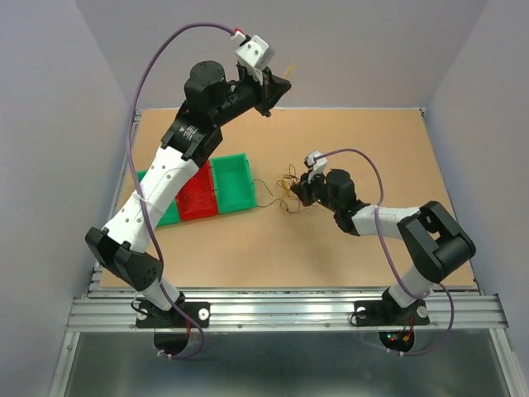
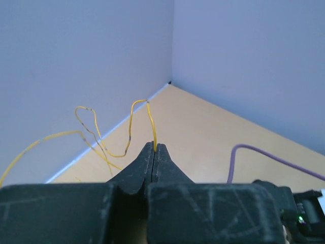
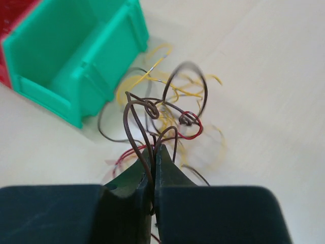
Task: Untangle the cables
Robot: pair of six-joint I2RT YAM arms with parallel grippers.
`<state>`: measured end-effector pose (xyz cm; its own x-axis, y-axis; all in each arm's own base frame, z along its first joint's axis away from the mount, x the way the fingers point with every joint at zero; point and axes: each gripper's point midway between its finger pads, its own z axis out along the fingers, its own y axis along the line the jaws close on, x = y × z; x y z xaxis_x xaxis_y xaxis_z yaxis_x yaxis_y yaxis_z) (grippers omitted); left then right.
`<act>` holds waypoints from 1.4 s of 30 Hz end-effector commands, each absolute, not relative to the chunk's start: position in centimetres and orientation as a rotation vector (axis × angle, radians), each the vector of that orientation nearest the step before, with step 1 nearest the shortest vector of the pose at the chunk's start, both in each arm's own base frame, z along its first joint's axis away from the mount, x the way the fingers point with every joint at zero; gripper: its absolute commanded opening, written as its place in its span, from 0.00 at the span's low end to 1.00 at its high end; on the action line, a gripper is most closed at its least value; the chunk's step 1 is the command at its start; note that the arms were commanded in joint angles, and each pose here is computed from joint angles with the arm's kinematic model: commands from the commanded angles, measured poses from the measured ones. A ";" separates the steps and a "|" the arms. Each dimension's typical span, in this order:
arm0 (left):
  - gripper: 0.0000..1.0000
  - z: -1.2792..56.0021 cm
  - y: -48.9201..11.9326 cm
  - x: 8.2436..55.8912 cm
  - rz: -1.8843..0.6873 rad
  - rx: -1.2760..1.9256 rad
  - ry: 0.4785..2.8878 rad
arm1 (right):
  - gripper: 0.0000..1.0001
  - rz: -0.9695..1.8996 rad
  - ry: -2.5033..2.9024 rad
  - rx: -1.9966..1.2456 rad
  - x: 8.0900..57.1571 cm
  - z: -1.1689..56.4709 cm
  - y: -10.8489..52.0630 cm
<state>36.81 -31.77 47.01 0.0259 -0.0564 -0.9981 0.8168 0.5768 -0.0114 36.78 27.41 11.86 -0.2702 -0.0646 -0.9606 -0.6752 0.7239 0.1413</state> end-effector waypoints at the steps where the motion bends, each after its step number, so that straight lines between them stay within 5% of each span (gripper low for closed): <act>1: 0.00 49.6 -28.9 38.2 -0.644 0.562 1.391 | 0.00 0.509 1.717 -0.384 37.7 15.2 23.8; 9: 0.00 48.6 -27.6 38.7 -0.608 0.507 1.399 | 0.06 0.360 1.737 -0.184 36.9 16.8 18.6; 10: 0.00 48.1 -27.7 38.6 -0.618 0.518 1.404 | 0.15 0.366 1.725 -0.178 36.7 17.2 18.5; 11: 0.00 47.0 -27.9 38.5 -0.624 0.532 1.426 | 0.34 0.364 1.718 -0.168 36.6 17.5 18.2; 13: 0.00 46.1 -27.8 38.4 -0.624 0.539 1.445 | 0.46 0.367 1.709 -0.151 36.1 17.7 17.8; 16: 0.00 44.3 -27.2 38.1 -0.596 0.544 1.477 | 0.76 0.364 1.675 -0.130 35.3 18.8 17.0; 20: 0.00 41.0 -26.1 36.7 -0.573 0.562 1.526 | 0.90 0.329 1.659 -0.111 34.7 19.2 16.0; 42: 0.00 39.7 -12.4 29.1 -0.214 0.421 1.511 | 0.91 0.391 1.673 -0.103 35.5 19.2 17.4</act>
